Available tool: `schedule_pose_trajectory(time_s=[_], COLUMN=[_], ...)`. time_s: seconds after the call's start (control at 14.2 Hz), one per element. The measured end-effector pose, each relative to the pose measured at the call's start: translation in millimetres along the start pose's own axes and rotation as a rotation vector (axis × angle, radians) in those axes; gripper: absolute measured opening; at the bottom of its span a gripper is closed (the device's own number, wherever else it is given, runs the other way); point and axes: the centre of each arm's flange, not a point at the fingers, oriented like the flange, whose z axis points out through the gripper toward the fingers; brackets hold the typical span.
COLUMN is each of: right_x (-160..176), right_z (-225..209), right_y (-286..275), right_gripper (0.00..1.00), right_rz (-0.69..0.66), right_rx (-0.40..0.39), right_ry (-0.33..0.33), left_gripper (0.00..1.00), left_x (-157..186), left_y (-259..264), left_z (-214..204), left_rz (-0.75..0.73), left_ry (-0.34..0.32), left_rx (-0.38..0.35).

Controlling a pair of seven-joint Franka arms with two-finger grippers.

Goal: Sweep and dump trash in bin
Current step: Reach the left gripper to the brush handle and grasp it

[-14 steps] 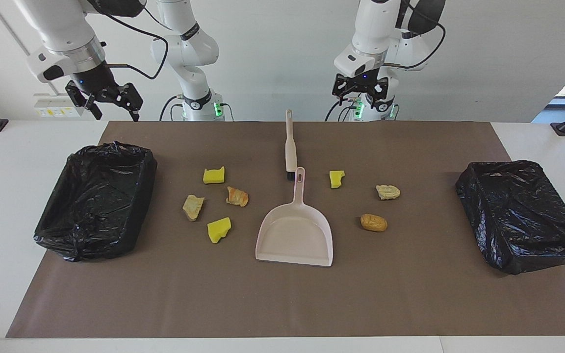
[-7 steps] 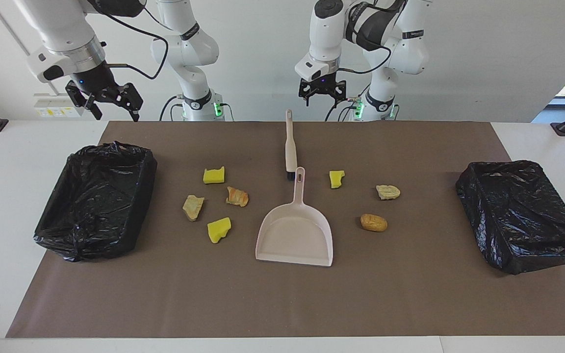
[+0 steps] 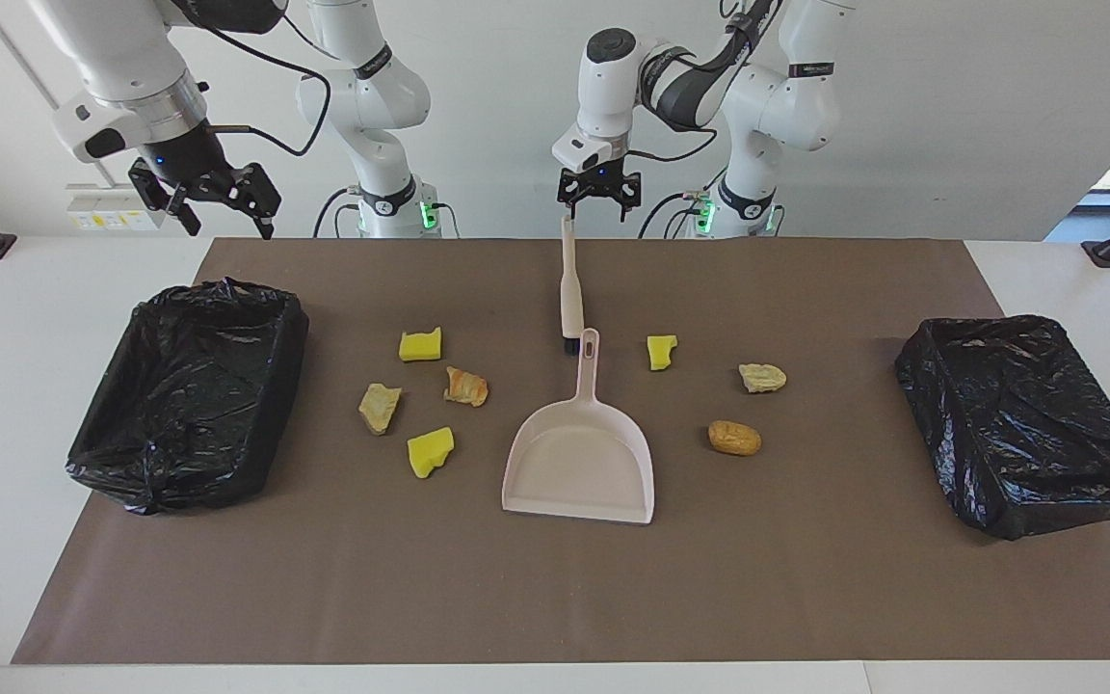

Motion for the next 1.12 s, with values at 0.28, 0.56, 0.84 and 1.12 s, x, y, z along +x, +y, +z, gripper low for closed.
schedule_pose_trajectory(time_s=[0.28,0.56,0.84,1.12], right_x=[0.0,0.0,0.0,0.0], right_z=[0.0,0.0,0.0,0.0], right_y=[0.0,0.0,0.0,0.0], right_gripper=[1.00,1.00,1.00,1.00], right_rz=[0.000,0.000,0.000,0.000], right_rx=[0.000,0.000,0.000,0.000], right_ry=[0.000,0.000,0.000,0.000], left_gripper=[1.00,0.89,0.39,0.26], left_x=[27.3,34.5,32.8,35.3], left_y=[20.6,28.2,26.3,15.6], left_z=[33.8,42.7,44.2,38.9], left_rz=[-0.045,-0.048,-0.046,-0.022], left_ry=[-0.013,-0.030,-0.048,-0.115], left_rx=[-0.031,-0.025,-0.004,0.067])
